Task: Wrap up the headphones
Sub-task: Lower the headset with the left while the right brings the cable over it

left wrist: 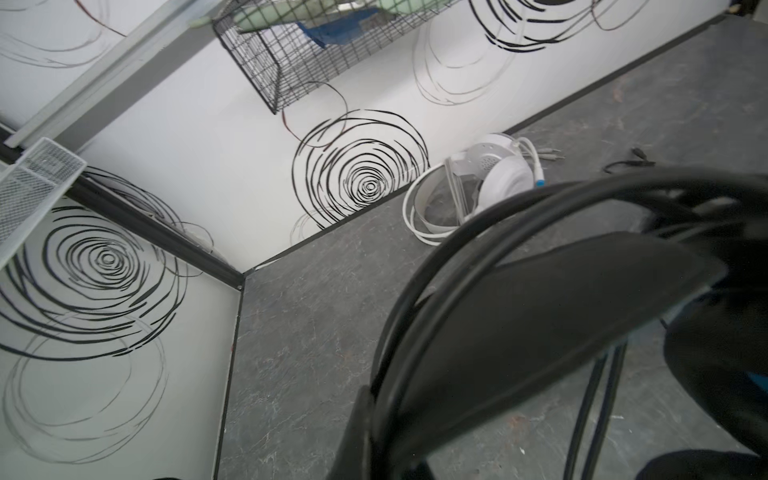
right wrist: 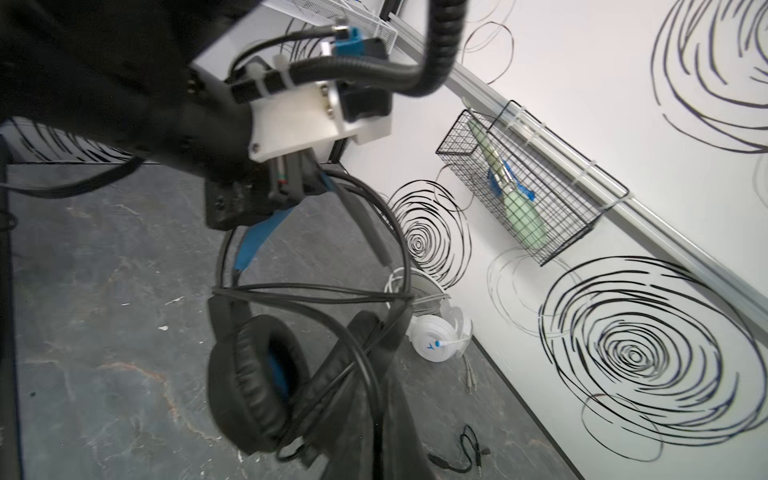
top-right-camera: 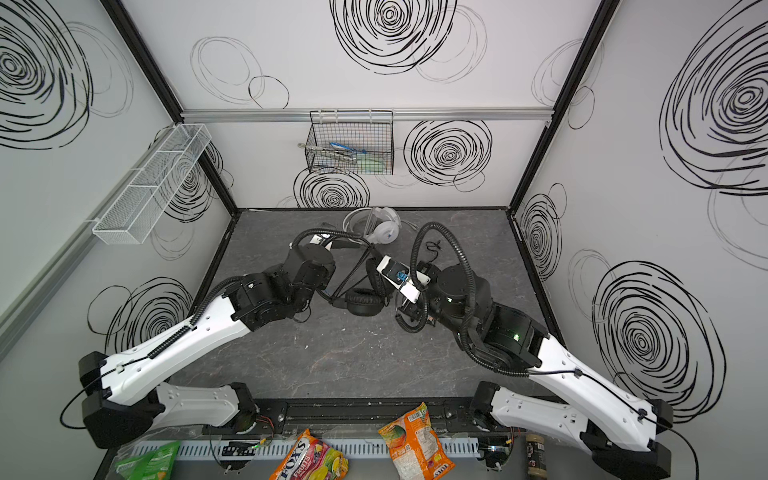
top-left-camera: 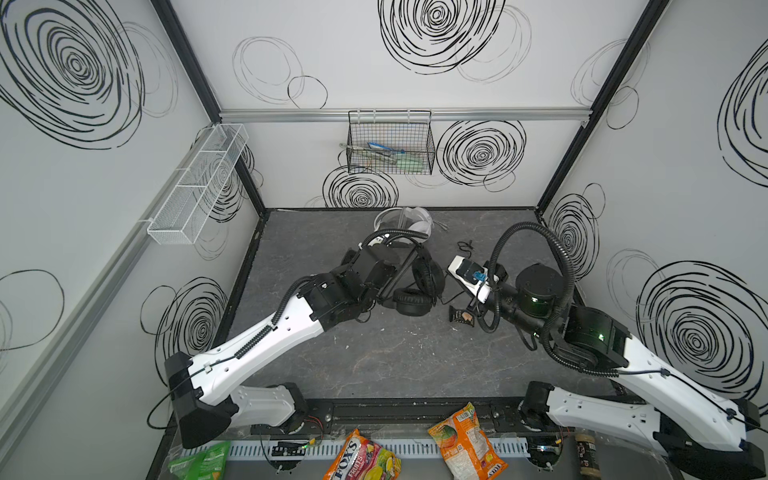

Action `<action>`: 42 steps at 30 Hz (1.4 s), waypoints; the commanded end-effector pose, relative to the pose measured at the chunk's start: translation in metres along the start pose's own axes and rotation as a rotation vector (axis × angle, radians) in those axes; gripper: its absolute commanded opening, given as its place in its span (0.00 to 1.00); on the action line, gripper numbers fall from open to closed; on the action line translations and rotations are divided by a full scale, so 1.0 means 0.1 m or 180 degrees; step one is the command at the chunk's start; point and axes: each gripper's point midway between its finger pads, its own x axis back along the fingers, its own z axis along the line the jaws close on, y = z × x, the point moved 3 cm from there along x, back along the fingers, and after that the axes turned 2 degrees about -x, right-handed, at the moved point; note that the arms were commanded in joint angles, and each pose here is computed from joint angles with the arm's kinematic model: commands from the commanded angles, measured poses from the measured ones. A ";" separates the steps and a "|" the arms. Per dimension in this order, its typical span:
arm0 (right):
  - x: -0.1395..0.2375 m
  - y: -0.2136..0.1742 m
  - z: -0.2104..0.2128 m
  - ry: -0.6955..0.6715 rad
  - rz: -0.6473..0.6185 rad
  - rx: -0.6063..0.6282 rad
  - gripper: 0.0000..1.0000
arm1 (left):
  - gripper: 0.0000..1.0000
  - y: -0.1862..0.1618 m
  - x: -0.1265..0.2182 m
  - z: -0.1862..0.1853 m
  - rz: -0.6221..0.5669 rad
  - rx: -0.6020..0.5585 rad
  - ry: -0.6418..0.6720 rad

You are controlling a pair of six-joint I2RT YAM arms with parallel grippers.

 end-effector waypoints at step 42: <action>-0.07 -0.31 -0.87 -0.0814 -0.0139 -0.0796 0.11 | 0.00 1.28 1.21 0.03 -0.1385 0.1171 -0.1750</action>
